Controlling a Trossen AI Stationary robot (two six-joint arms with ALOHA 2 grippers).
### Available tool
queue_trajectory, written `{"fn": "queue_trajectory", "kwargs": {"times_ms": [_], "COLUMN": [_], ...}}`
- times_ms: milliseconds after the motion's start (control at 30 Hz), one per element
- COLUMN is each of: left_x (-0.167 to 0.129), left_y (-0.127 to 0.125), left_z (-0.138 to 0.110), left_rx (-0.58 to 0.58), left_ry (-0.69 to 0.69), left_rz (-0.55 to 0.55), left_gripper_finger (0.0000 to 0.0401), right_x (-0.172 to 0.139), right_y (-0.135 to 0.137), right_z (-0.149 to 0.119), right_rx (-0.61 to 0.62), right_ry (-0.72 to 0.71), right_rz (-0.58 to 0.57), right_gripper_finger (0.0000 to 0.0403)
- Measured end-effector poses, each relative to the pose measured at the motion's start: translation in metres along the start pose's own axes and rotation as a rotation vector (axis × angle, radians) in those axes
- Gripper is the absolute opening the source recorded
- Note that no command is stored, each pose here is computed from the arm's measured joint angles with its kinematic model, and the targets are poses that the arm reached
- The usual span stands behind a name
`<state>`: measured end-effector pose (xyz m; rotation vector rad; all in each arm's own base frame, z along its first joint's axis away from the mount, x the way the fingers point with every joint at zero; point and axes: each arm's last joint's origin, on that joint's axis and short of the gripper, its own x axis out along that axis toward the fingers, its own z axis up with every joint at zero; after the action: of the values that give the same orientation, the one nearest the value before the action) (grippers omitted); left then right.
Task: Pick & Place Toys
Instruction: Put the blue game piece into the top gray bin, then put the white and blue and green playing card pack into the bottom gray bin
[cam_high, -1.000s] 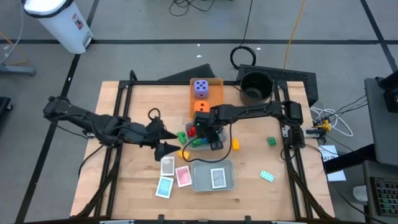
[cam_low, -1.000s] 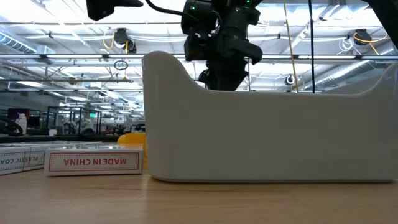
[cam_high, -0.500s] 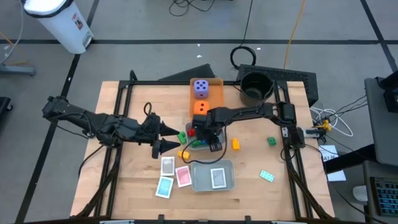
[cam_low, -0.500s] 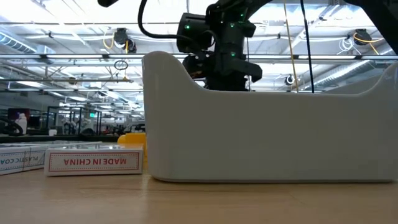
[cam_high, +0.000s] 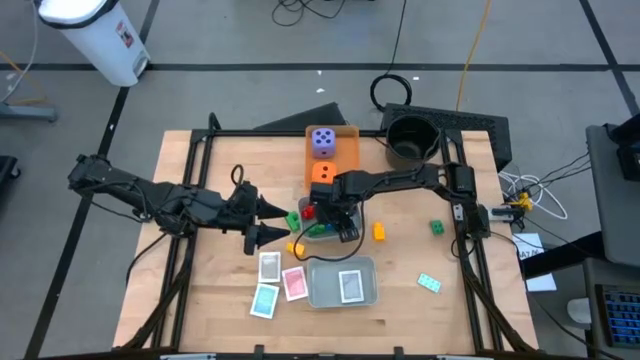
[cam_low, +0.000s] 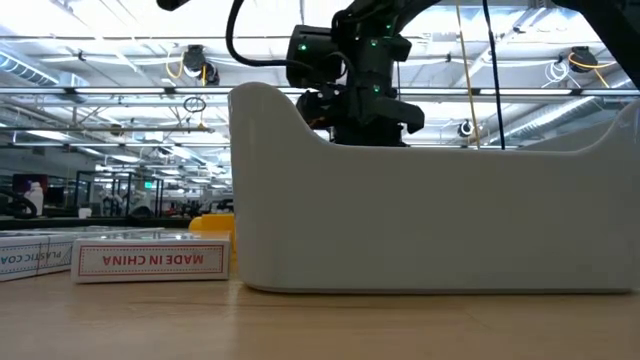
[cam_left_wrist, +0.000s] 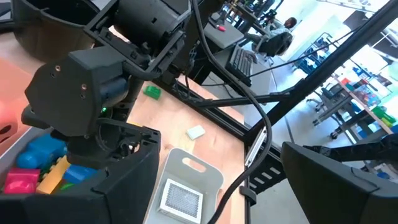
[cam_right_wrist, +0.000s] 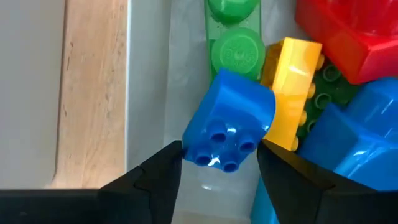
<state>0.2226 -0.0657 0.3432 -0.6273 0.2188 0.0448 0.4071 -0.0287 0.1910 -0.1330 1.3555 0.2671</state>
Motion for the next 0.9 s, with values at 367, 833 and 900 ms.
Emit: {"fn": "queue_trajectory", "kwargs": {"times_ms": [367,833,900], "left_x": [-0.003,0.008,0.011], "left_y": [0.003,0.023,0.027], "left_z": [-0.001,-0.014,-0.02], "left_rx": [0.001,0.064,0.043], "left_ry": [0.026,0.234,0.299], "left_rz": [0.026,0.106,0.125], "left_gripper_finger": [0.034,0.034,0.034], "right_x": [-0.057,-0.149,-0.153], "right_y": [0.002,0.026,0.031], "right_z": [-0.004,0.005,0.006], "right_rx": [-0.001,0.33,0.369], "right_ry": [-0.137,-0.653,-0.681], "right_rz": [-0.102,-0.108,-0.078], "right_gripper_finger": [0.022,0.021,0.021]}}
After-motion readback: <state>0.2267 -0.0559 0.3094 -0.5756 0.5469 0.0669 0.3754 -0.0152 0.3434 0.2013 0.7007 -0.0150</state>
